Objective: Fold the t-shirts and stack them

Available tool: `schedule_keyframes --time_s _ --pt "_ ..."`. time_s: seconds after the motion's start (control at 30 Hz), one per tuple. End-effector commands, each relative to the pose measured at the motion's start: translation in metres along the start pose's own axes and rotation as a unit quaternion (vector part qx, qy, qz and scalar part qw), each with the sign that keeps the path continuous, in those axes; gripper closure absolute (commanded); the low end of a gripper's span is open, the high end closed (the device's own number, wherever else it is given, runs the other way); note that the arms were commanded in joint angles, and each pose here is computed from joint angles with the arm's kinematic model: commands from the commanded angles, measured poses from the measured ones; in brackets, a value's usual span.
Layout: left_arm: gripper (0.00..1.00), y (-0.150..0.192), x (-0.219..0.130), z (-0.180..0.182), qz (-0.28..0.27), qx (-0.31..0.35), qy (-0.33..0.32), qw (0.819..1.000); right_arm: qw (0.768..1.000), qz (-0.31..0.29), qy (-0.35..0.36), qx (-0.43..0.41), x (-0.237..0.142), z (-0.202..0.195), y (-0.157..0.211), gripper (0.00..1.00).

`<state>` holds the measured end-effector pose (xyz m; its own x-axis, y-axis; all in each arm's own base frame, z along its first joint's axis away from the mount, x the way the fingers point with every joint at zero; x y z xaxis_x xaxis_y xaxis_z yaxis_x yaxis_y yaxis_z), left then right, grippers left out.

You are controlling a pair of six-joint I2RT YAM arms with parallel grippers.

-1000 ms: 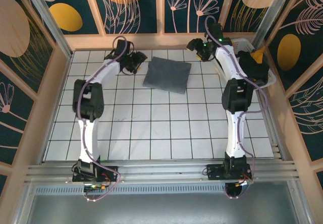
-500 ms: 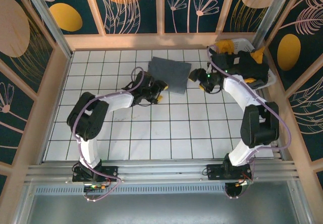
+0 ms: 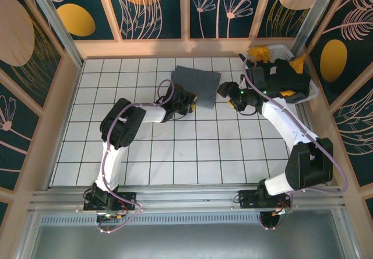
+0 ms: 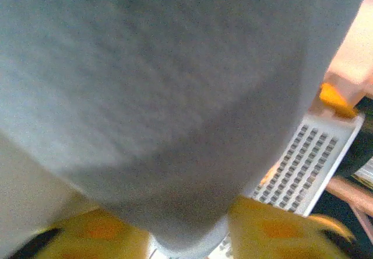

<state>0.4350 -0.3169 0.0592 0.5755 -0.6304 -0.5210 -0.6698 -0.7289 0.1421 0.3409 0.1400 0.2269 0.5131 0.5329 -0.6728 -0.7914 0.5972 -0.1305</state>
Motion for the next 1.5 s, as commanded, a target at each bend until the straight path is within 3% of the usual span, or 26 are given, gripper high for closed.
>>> schedule_keyframes --time_s 0.0,0.03,0.23,0.47,0.67,0.9,1.1,1.13,1.2,1.23,1.27,1.3,1.47 --pt "0.9 -0.014 0.012 -0.003 -0.038 -0.037 0.041 0.998 1.0 -0.01 -0.009 0.001 -0.008 0.006 0.002 0.32" --pt "1.0 -0.02 0.01 -0.004 -0.048 -0.042 0.047 0.997 1.0 -0.009 -0.009 -0.002 -0.009 0.007 0.002 0.32" --pt "1.0 -0.09 -0.035 -0.005 -0.114 -0.053 0.07 0.99 1.0 -0.006 -0.009 -0.008 -0.013 0.007 0.004 0.32" --pt "1.0 -0.196 -0.132 0.02 -0.187 -0.02 0.067 0.98 1.0 0.01 -0.009 -0.011 -0.007 0.003 0.008 0.33" --pt "1.0 -0.267 -0.181 0.044 -0.18 0.062 0.051 0.98 0.999 0.027 -0.015 -0.023 0.003 0.008 0.013 0.33" --pt "1.0 -0.289 -0.209 0.084 -0.18 0.079 0.006 0.981 0.997 0.042 -0.049 -0.049 0.012 0.026 0.019 0.33" --pt "1.0 -0.289 -0.217 0.091 -0.185 0.089 -0.026 0.978 0.989 0.045 -0.115 -0.082 0.009 0.049 0.027 0.33" --pt "0.97 -0.29 -0.221 0.09 -0.191 0.091 -0.036 0.977 0.987 0.04 -0.131 -0.086 0.005 0.052 0.028 0.32" --pt "0.64 -0.29 -0.23 0.083 -0.205 0.105 -0.057 0.971 0.979 0.025 -0.176 -0.097 -0.007 0.063 0.03 0.29" --pt "0.42 -0.289 -0.237 0.077 -0.212 0.114 -0.069 0.968 0.975 0.015 -0.199 -0.102 -0.014 0.068 0.03 0.25" --pt "0.03 -0.288 -0.245 0.068 -0.218 0.126 -0.072 0.965 0.97 0.007 -0.218 -0.104 -0.022 0.073 0.03 0.16" --pt "0.01 -0.283 -0.251 0.059 -0.218 0.138 -0.067 0.964 0.967 0.002 -0.231 -0.104 -0.026 0.075 0.03 0.02" --pt "0.01 -0.24 -0.291 0.005 -0.23 0.191 -0.066 0.952 0.966 -0.03 -0.248 -0.07 -0.041 0.067 0.007 0.01"
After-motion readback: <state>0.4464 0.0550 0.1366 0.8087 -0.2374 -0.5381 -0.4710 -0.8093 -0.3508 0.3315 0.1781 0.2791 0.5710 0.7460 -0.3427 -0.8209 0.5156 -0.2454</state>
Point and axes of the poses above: each hand's point on the last joint's axis, 136 mm out from that joint toward the fingers, its own x axis out along the fingers, its own z axis along the line the jaws close on, y = z × x, the point moved 5 cm from there along -x, back along the fingers, and after that the axes turned 10 degrees about x, right-handed, at the moved point
